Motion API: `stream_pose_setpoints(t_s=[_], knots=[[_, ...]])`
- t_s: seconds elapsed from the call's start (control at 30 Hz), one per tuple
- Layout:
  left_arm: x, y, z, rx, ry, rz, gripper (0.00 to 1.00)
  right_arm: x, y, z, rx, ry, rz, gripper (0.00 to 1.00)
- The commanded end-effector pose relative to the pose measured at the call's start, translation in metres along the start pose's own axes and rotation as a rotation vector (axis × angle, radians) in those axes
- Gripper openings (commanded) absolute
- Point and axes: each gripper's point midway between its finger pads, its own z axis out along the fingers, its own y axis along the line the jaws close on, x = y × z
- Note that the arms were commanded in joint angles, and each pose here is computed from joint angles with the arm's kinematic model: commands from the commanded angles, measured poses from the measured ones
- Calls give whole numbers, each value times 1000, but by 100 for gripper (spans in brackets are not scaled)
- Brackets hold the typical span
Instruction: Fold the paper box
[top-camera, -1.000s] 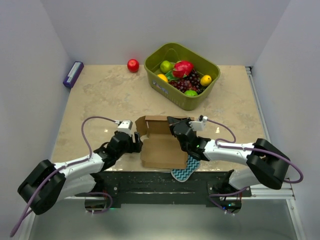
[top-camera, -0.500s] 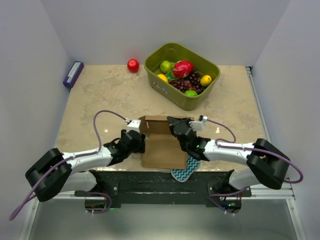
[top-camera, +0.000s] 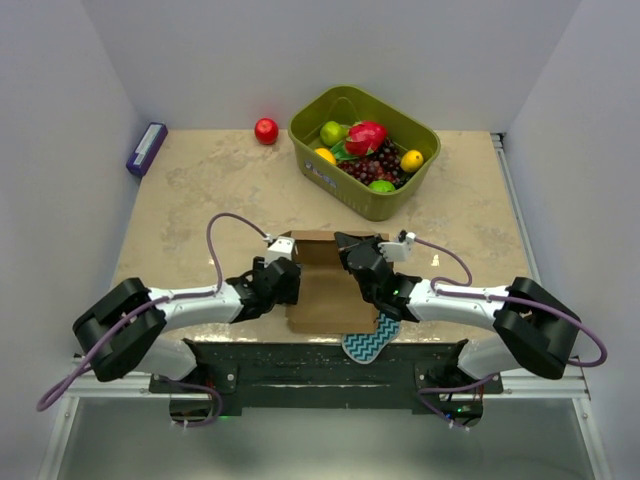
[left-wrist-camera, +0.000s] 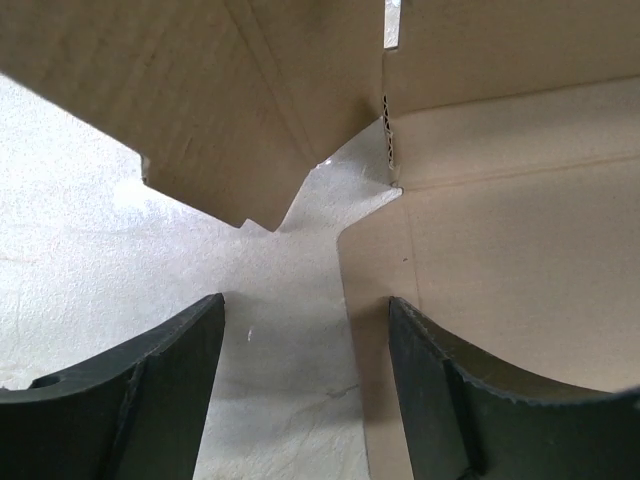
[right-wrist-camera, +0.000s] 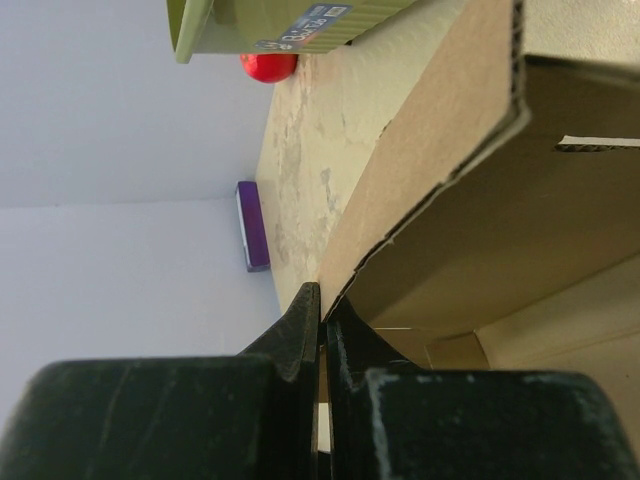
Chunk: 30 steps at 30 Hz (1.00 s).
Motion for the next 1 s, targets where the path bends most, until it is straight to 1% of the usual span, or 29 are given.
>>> stream_pose_setpoints(t_s=[0.0,0.1,0.27,0.4,0.53,0.57,0.63,0.7,0.73,0.77,0.83,0.87,0.93,0.97], knots=[[-10,-4,-10,21,-21,-39,71,-9,-19,0,52,-44,-104,0],[-39,-15,-23,84,-89,-66,74,-9,-18,-1,49,-43,-107,0],[-65,-14,-32,142,-133,-106,75,-12,-18,-1,48,-51,-109,0],[-70,-1,-26,144,-142,-129,73,-12,-17,-2,44,-51,-109,0],[-71,6,-20,131,-139,-131,66,-12,-17,-2,45,-52,-112,0],[-70,7,-18,126,-135,-129,64,-12,-17,-2,44,-51,-111,0],[-82,1,-18,154,-181,-132,60,-13,-18,-2,45,-54,-115,0],[-85,-2,-17,169,-191,-124,52,-12,-18,-2,46,-54,-116,0],[-90,-5,-17,179,-211,-125,47,-12,-19,-2,46,-51,-118,0],[-92,-6,-15,182,-213,-116,40,-12,-19,-1,45,-51,-118,0],[-99,-9,-14,189,-236,-117,33,-11,-18,-1,44,-49,-120,0],[-103,-10,-13,187,-243,-115,25,-11,-19,-1,44,-49,-121,0],[-107,-12,-11,183,-242,-105,16,-11,-19,-1,45,-49,-126,0],[-113,-13,-12,180,-251,-105,10,-11,-19,-1,46,-50,-126,0]])
